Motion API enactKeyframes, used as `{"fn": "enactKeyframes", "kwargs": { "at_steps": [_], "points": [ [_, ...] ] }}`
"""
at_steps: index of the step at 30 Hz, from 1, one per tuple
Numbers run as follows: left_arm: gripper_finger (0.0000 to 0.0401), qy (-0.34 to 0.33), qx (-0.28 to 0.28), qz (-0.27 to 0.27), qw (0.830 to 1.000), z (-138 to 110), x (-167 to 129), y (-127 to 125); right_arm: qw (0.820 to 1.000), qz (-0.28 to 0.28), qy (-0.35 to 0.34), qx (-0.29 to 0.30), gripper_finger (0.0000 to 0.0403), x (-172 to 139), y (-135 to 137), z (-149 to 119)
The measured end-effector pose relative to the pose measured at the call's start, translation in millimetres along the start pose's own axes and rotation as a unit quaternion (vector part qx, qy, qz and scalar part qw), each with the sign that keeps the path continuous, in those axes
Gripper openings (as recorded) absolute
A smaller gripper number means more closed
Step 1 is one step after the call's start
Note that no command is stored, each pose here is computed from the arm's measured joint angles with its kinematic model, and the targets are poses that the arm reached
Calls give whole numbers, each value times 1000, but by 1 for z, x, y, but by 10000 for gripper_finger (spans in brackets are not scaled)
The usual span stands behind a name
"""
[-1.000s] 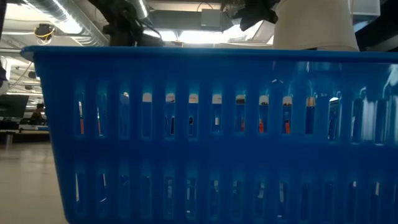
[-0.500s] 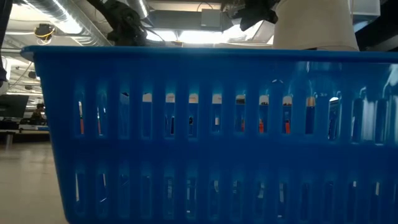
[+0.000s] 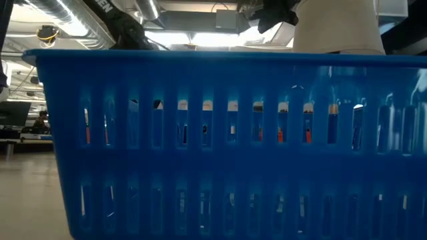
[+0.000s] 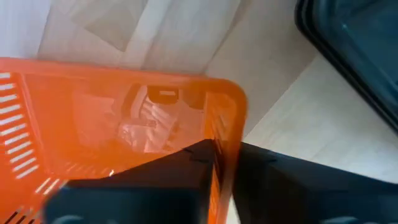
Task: Stack baskets by color
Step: Stack the left orange basket bin on top of the right orange basket bin
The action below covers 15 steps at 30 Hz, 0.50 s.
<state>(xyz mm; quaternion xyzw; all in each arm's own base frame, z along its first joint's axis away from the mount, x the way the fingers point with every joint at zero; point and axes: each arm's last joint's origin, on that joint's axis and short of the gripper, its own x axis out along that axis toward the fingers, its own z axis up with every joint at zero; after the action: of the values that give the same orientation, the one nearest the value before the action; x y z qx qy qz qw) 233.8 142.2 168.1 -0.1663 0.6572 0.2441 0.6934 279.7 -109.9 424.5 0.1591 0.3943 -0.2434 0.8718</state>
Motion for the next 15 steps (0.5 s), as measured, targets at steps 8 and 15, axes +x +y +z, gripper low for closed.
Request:
{"fn": "enactKeyframes", "kwargs": {
  "at_steps": [8, 15],
  "points": [
    [1, -24, -10, 22, 999, 9, -45, 4, 1000, -10, -8, -27, 48, -11, -2, -3],
    [0, -153, 17, 6, 988, 20, -126, -6, 998, -13, -34, -49, 48, -41, -7, -11]
  ]
}}
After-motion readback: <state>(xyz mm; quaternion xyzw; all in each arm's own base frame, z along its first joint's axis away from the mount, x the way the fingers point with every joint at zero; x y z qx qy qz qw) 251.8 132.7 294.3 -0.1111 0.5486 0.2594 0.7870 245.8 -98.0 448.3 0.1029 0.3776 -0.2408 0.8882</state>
